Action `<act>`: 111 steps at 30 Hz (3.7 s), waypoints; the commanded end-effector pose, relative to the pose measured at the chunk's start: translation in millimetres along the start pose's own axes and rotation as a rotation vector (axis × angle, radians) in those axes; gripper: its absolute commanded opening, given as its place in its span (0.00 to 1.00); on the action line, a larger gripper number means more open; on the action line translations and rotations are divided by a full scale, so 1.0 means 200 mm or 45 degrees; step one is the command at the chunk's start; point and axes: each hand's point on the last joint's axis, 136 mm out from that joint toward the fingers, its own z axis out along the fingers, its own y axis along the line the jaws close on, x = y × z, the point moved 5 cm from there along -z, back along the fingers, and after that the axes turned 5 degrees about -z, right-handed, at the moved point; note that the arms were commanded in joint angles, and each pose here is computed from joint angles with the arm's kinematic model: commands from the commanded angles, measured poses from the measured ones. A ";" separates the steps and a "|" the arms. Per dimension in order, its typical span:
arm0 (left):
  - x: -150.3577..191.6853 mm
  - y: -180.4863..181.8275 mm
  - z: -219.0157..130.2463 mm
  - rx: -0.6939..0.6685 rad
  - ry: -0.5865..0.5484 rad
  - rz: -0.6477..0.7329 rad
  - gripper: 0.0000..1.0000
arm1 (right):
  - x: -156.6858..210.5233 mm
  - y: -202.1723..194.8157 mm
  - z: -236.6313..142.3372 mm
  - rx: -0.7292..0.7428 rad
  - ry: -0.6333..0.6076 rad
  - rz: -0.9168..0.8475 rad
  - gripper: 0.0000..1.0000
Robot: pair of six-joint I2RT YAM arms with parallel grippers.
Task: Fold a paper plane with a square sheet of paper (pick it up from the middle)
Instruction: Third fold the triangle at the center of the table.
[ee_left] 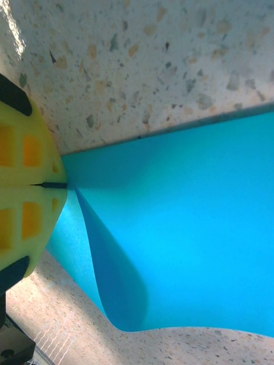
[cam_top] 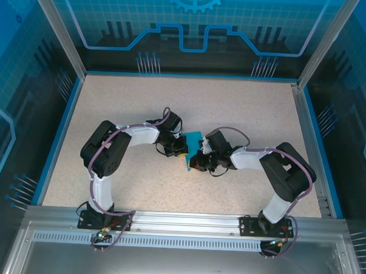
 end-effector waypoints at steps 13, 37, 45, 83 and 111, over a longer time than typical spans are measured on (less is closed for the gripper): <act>0.06 0.19 0.07 -0.227 0.007 -0.050 0.01 | 0.09 -0.06 0.07 0.029 0.108 0.004 0.05; 0.05 0.20 0.06 -0.246 -0.004 -0.049 0.01 | 0.13 -0.08 0.10 0.160 0.157 -0.043 0.05; 0.05 0.20 0.06 -0.245 -0.001 -0.049 0.01 | -0.10 0.11 -0.12 0.070 -0.097 -0.134 0.05; 0.05 0.20 0.05 -0.283 0.000 -0.028 0.01 | -0.22 -0.32 -0.06 0.340 -0.134 0.221 0.03; 0.07 0.25 0.06 -0.323 0.000 -0.036 0.00 | -0.44 -0.32 -0.25 0.347 -0.345 0.245 0.03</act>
